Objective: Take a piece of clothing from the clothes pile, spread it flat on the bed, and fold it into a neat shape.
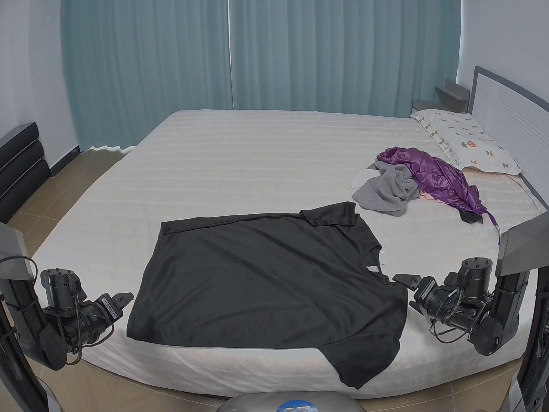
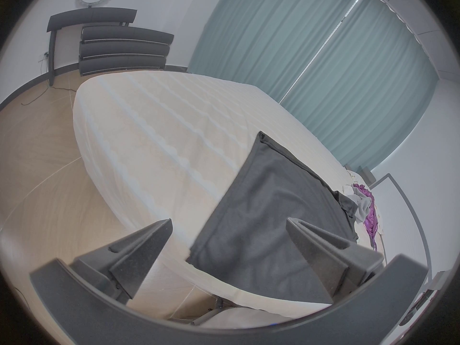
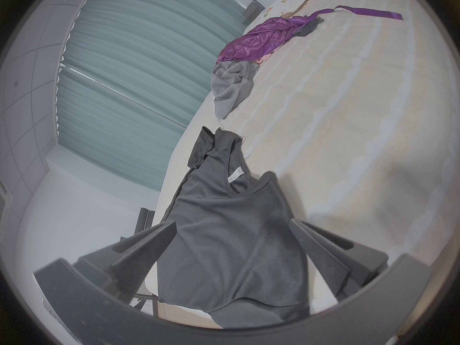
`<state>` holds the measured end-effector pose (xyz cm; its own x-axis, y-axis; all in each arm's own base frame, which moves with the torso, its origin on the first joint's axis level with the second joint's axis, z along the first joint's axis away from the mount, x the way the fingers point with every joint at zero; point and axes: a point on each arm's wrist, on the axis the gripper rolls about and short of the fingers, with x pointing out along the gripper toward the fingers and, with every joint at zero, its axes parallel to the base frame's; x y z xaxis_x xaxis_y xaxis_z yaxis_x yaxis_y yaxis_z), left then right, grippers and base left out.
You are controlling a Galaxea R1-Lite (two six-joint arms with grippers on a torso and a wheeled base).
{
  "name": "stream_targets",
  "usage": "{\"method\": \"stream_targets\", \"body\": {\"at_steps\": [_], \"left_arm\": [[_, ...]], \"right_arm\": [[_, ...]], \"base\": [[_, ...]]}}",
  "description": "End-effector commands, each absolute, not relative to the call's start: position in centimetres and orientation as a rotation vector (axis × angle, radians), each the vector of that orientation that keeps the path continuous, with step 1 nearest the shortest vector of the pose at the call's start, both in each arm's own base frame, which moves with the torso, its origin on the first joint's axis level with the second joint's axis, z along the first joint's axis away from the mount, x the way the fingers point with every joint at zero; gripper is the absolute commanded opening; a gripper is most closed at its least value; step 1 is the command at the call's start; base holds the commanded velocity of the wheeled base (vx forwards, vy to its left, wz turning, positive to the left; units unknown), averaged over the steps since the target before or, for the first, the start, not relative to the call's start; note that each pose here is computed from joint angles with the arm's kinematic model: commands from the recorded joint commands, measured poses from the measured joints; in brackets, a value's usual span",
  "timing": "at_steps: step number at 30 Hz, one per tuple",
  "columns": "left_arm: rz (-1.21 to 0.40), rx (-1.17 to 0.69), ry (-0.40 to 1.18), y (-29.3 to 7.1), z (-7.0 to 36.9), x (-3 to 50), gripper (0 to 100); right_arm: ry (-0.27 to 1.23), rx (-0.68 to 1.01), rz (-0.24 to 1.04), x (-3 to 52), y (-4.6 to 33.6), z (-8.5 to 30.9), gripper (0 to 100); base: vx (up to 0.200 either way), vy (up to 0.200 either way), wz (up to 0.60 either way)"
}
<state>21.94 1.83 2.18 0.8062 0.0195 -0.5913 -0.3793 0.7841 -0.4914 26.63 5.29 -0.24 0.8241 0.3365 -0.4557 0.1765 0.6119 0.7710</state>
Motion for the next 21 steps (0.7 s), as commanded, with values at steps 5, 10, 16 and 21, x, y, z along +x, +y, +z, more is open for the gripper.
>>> {"method": "stream_targets", "body": {"at_steps": [5,10,16,21], "left_arm": [[0.224,-0.641,0.602,1.7,2.2,21.9,100],[0.196,-0.656,0.602,1.0,2.4,22.0,100],[0.167,-0.666,0.592,0.3,2.7,22.3,100],[0.169,-0.66,0.586,0.3,2.7,22.5,100]], "right_arm": [[0.617,0.923,0.1,26.6,5.3,-0.2,100],[0.61,0.923,0.104,26.7,5.3,-0.1,100],[0.599,0.923,0.11,26.6,5.3,0.3,100],[0.6,0.924,0.111,26.6,5.4,0.4,100]], "base": [[0.0,0.04,0.0],[0.0,0.0,0.0],[0.2,0.0,0.0],[0.2,0.0,0.0]]}}
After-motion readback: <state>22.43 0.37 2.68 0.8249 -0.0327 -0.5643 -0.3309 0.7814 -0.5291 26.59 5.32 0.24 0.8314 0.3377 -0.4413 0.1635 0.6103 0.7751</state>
